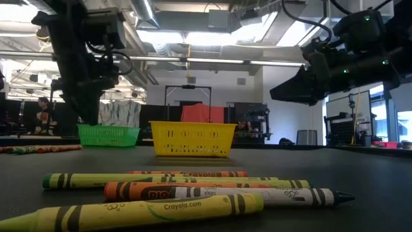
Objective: Sort crayons
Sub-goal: Put the orange crayon into the green bin
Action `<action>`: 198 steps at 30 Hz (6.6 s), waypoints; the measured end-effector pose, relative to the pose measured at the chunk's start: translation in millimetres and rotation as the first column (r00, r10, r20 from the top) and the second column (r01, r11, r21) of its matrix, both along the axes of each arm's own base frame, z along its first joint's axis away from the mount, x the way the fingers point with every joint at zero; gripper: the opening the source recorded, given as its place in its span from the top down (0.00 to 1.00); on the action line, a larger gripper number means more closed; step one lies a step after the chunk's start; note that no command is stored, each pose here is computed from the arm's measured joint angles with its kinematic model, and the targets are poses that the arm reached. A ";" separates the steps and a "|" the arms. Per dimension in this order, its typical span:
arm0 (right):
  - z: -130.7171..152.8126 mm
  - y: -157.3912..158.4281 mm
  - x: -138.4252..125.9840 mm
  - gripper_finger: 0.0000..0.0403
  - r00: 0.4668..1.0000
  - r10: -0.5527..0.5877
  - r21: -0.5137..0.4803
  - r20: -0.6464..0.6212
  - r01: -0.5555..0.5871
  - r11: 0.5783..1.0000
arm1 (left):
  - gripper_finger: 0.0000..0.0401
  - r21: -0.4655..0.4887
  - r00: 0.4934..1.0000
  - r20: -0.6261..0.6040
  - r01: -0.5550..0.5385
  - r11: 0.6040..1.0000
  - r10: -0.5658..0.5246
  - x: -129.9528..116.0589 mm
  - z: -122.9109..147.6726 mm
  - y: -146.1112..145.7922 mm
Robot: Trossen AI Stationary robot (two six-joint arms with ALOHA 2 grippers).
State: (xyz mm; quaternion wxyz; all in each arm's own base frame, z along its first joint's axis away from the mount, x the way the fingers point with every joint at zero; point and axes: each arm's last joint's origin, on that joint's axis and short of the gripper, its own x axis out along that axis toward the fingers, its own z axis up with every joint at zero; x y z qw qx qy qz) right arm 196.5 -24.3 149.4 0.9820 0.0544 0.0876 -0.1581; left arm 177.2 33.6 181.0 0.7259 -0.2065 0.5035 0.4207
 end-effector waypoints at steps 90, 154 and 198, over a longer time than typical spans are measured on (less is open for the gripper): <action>-3.4 -0.8 -0.9 0.60 0.998 -0.018 -0.049 -0.052 0.016 0.999 | 0.95 0.503 0.995 -0.100 0.048 0.863 0.003 -12.8 21.5 116.0; -3.5 -0.7 -1.0 0.60 0.998 -0.017 -0.049 -0.054 0.015 0.999 | 0.77 -0.334 0.968 -0.101 -0.249 0.909 0.228 -34.6 -38.4 17.6; -4.2 -0.7 -1.1 0.60 0.998 -0.017 -0.048 -0.062 0.014 0.999 | 0.95 -0.221 0.991 0.110 0.095 0.971 -0.072 0.1 -24.5 29.8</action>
